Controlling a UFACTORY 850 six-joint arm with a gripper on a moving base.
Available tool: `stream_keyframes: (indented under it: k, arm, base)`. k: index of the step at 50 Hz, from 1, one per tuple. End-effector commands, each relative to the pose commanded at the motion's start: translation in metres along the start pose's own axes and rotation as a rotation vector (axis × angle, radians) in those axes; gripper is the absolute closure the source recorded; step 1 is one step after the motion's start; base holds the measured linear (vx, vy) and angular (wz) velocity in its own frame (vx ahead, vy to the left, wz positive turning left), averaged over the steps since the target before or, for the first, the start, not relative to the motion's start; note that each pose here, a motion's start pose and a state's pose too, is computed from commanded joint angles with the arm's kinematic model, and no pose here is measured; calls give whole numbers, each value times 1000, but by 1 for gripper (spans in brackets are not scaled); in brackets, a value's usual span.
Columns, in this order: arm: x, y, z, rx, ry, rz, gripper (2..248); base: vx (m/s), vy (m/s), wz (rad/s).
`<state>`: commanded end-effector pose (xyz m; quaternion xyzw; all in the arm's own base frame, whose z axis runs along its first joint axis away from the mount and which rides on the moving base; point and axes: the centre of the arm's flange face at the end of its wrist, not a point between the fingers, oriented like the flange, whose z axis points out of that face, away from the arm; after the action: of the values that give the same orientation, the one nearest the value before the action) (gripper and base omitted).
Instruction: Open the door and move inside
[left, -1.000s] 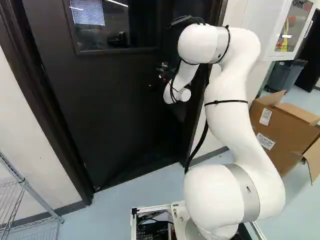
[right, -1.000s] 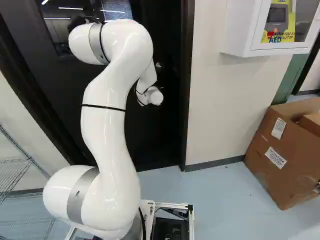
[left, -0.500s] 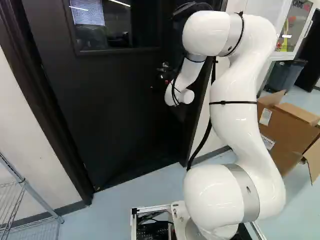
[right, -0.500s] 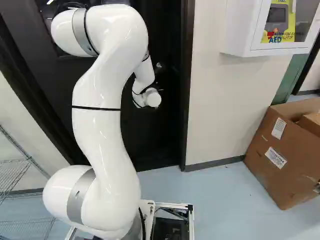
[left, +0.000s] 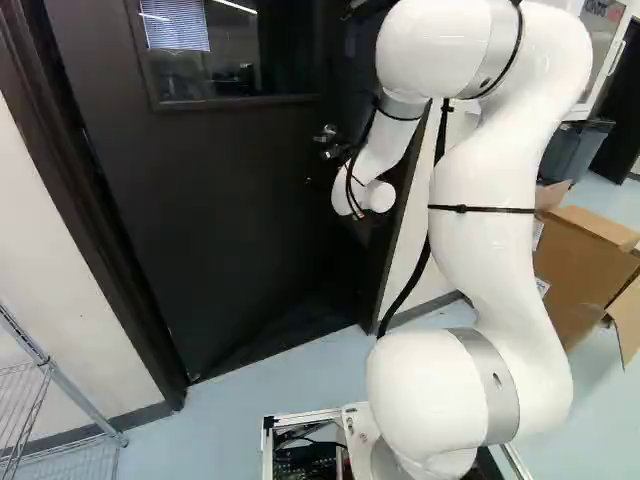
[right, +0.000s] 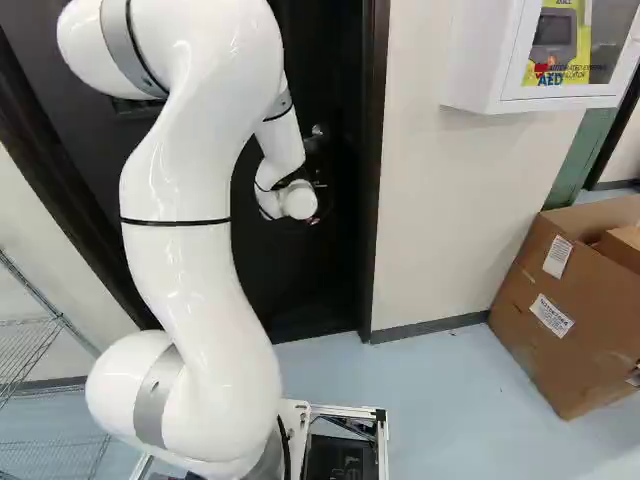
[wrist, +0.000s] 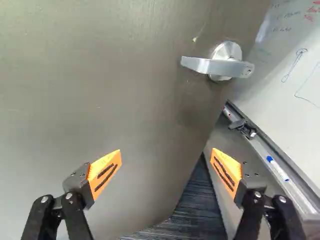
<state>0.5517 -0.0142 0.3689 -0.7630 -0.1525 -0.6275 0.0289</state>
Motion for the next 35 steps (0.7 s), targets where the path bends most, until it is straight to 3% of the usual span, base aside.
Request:
stream_keyframes:
  k: [35]
  arm:
    - [-8, -10, -70, -113, -62, 89, 3]
  base:
    - [0, 0, 0]
